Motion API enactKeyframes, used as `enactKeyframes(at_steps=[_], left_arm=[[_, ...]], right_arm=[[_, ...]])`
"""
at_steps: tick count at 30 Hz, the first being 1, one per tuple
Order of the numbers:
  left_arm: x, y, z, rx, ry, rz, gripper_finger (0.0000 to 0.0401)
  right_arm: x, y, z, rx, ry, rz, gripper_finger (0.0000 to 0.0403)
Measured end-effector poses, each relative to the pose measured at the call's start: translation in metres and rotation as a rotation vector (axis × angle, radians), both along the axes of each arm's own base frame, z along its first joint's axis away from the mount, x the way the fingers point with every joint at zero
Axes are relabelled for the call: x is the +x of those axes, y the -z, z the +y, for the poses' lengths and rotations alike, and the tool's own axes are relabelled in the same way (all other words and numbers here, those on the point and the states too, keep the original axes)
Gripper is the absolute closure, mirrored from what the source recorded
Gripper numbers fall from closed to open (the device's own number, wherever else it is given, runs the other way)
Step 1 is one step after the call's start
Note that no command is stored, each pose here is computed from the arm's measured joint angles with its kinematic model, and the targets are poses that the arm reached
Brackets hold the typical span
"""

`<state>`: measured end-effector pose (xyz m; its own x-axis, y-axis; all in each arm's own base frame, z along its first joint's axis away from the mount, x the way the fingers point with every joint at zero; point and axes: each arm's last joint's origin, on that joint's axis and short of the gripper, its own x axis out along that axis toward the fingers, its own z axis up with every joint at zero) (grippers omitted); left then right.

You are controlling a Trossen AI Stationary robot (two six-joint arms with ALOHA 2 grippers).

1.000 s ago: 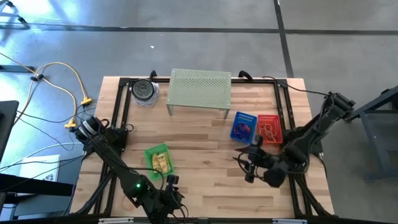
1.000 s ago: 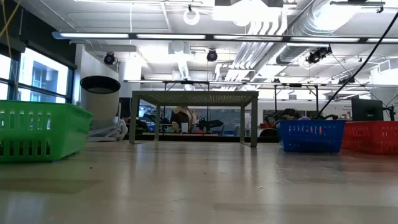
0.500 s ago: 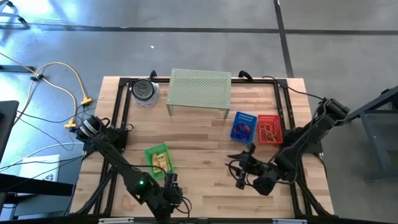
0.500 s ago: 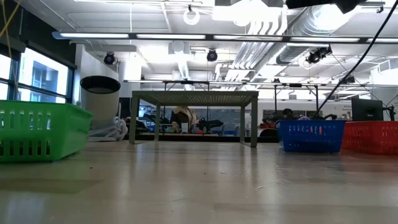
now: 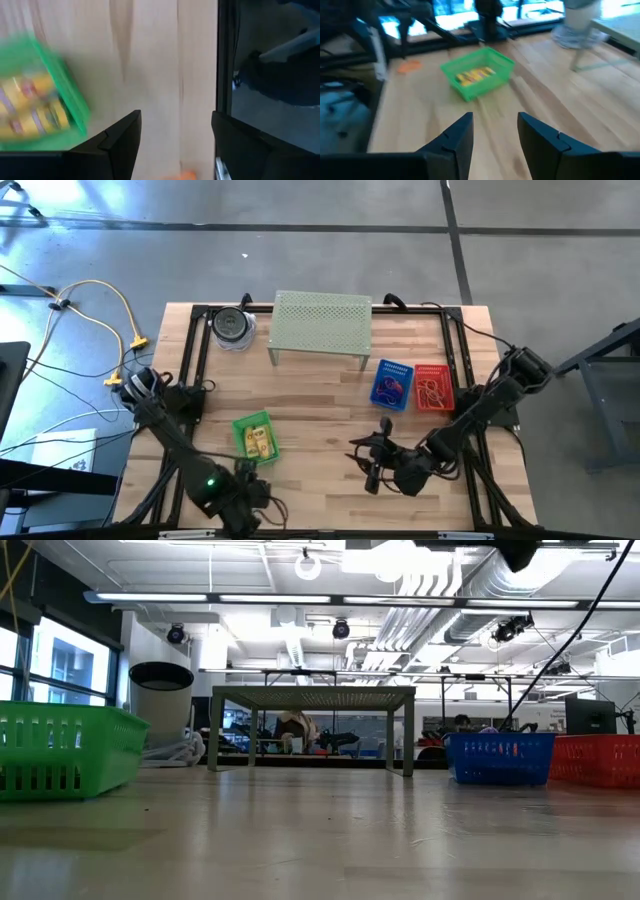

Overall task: Pick & Place Office Desk Supplies
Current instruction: Put the orange rubber band into the red bin

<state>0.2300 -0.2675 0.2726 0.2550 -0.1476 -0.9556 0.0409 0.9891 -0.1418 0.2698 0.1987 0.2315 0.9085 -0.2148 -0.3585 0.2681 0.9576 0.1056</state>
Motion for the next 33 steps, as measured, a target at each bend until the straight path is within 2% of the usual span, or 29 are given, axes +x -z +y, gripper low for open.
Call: enactKeyframes(at_steps=[5,11,19,21,26,33], left_arm=[[-0.027,0.003,-0.013,0.0,-0.1,0.092,0.0167],[-0.055,0.003,-0.031,-0.027,-0.193,0.124,0.0167],[-0.084,0.01,-0.05,-0.007,-0.131,0.141,0.0167],[-0.085,0.018,-0.054,0.0,-0.123,0.193,0.0167],[-0.082,0.045,-0.064,0.0,-0.132,0.433,0.0167],[-0.081,0.053,-0.067,0.033,-0.081,0.416,0.0167]], right_arm=[[0.022,-0.002,0.002,0.03,-0.135,-0.093,0.0261],[0.045,0.0,0.004,0.102,-0.359,-0.218,0.0261],[0.058,0.01,0.01,0.189,-0.589,-0.315,0.0261],[0.059,0.013,0.013,0.204,-0.626,-0.353,0.0261],[0.061,0.018,0.02,0.173,-0.668,-0.46,0.0261],[0.062,0.016,0.021,0.129,-0.671,-0.548,0.0261]])
